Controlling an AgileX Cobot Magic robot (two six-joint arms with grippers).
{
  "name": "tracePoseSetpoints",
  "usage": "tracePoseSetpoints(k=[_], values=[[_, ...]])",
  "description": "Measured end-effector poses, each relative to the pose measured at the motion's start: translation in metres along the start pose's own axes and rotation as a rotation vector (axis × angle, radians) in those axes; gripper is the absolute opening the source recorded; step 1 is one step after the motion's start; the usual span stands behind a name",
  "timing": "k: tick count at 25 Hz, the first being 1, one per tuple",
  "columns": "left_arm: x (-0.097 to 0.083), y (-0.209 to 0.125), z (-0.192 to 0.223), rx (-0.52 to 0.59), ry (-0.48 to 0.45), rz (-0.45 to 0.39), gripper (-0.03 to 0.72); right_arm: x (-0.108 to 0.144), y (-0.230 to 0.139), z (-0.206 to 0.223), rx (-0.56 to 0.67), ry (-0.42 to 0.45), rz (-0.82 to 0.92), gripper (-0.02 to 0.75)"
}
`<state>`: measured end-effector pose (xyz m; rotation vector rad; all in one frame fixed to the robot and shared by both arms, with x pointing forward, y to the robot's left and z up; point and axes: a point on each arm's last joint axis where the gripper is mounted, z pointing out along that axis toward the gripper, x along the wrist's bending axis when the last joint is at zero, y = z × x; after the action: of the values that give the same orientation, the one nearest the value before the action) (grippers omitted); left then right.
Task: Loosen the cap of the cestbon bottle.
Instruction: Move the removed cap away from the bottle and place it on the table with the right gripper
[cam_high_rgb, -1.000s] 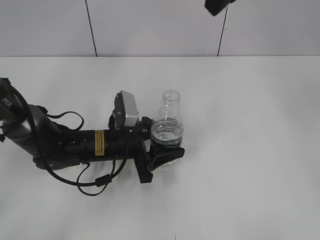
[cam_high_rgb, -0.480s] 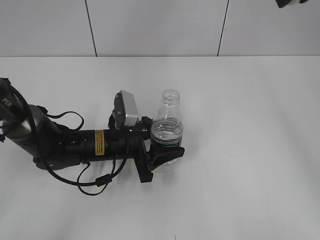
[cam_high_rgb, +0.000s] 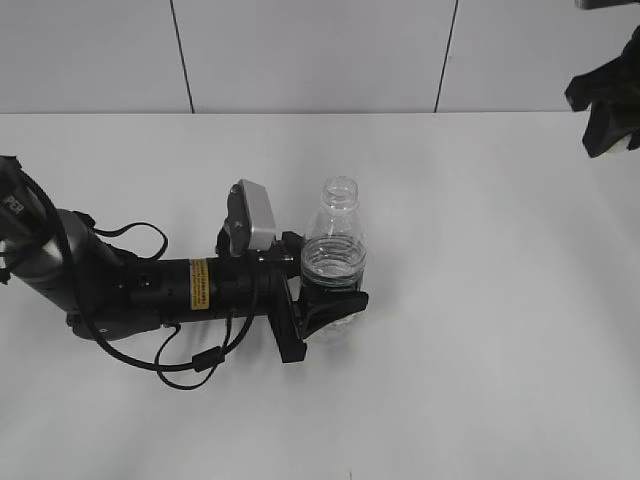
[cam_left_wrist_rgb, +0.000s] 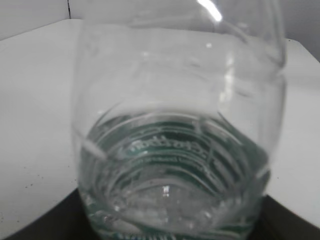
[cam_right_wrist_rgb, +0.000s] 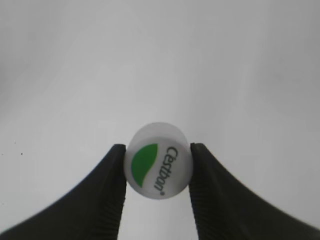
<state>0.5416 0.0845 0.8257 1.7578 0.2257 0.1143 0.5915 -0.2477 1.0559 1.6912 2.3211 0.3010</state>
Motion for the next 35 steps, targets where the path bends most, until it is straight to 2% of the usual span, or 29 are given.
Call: tracePoseSetpoints(k=[7,14,22,35], values=[[0.0,0.0,0.0,0.0,0.003,-0.001,0.411,0.005,-0.003,0.049,0.024,0.035,0.015,0.293],[0.0,0.0,0.0,0.0,0.005,-0.002,0.411,0.008,-0.006,0.111,0.135,0.061,-0.009,0.293],[0.001,0.0,0.0,-0.001,0.011,-0.004,0.411,0.015,-0.008,0.158,0.149,0.12,0.01,0.293],[0.001,0.0,0.0,-0.003,0.016,-0.006,0.411,0.015,-0.008,0.168,0.138,0.126,0.022,0.293]])
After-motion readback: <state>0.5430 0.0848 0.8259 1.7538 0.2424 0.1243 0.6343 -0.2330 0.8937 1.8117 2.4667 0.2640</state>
